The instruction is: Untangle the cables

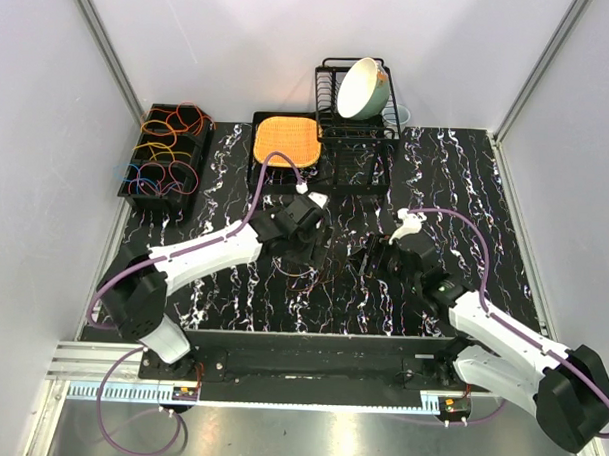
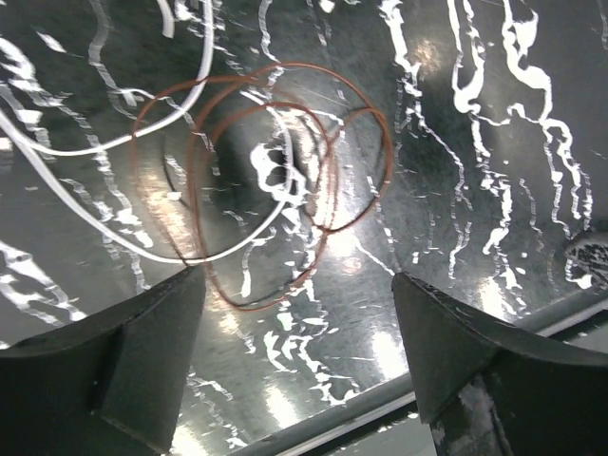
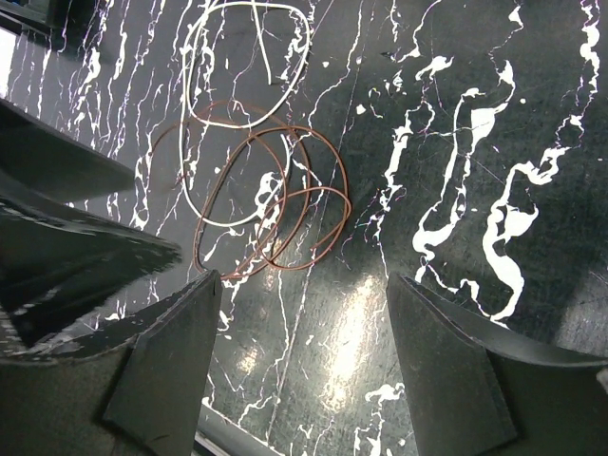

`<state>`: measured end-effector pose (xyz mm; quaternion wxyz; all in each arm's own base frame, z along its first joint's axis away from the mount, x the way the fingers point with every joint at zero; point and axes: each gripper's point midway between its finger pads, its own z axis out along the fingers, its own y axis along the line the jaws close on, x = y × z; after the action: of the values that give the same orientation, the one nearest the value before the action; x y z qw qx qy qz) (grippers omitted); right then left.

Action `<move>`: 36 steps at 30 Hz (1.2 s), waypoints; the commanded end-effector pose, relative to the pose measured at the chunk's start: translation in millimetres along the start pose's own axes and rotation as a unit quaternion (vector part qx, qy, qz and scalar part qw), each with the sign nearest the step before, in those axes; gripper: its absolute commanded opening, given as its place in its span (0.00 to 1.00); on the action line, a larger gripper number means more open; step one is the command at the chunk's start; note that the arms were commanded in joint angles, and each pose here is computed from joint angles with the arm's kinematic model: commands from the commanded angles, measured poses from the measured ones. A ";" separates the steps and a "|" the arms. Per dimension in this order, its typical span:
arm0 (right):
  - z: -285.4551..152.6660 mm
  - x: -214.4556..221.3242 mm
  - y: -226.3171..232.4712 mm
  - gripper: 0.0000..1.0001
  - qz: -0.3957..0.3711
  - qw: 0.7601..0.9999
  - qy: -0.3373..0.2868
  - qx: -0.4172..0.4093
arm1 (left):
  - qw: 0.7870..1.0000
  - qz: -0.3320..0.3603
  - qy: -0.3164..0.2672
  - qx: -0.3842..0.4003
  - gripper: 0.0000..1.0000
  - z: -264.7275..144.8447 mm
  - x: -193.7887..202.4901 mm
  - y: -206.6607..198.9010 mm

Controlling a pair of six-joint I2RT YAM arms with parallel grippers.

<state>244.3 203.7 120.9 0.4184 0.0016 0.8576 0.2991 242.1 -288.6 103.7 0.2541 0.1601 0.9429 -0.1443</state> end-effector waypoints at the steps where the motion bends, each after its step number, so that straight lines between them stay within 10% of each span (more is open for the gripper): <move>1: 2.0 -12.7 4.0 0.76 -0.003 0.999 -0.031 -0.011 | 0.998 0.037 -0.037 -0.038 0.84 -29.8 -19.4 6.8; 12: 3.0 -9.7 1.3 0.76 -0.002 0.999 -0.033 -0.011 | 0.994 0.092 -0.043 0.027 0.99 -121.3 -54.8 -22.8; 17: 6.3 -8.8 0.8 0.76 -0.002 1.000 -0.027 -0.011 | 0.990 0.092 -0.023 -0.107 0.99 -80.9 -42.6 28.0; 36: 11.4 -6.3 -1.5 0.76 0.005 1.000 -0.011 -0.020 | 0.994 -0.052 0.033 -0.095 0.67 40.7 14.6 -18.2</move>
<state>248.3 201.9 105.5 0.4090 0.0056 0.8610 0.3023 235.7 -303.5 77.3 0.2218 0.1274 0.9655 -0.0488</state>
